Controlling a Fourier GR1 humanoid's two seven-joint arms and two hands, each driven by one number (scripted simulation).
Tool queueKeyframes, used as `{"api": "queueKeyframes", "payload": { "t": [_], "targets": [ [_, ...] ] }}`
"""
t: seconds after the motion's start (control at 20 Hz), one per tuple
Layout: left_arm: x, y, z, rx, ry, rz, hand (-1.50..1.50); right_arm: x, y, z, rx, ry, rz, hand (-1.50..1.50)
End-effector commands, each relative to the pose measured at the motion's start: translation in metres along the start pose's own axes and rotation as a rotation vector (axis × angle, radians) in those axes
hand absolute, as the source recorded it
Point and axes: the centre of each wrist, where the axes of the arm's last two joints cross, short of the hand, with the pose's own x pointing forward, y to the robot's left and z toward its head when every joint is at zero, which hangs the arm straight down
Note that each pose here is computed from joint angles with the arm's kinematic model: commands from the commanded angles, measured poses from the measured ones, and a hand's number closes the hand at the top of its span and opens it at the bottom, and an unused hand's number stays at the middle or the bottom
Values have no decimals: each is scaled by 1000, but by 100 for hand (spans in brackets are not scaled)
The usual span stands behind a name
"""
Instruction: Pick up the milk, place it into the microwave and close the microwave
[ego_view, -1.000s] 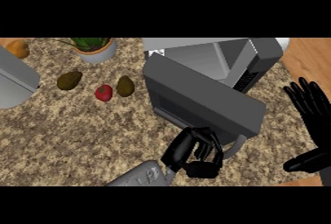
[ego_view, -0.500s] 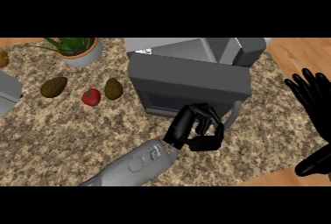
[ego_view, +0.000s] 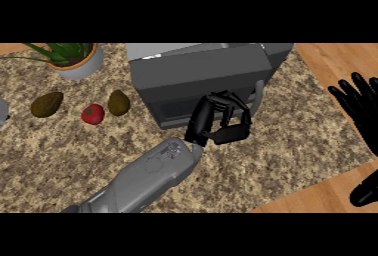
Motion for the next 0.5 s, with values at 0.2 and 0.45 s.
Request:
{"api": "queueKeyframes", "payload": {
  "t": [0.2, 0.45],
  "targets": [
    [15, 12, -30, 74, -57, 48, 150, 15, -5, -13, 43, -21, -6, -150],
    [9, 18, -31, 96, -67, 59, 150, 24, -7, -20, 62, -35, -1, -150]
  ]
}}
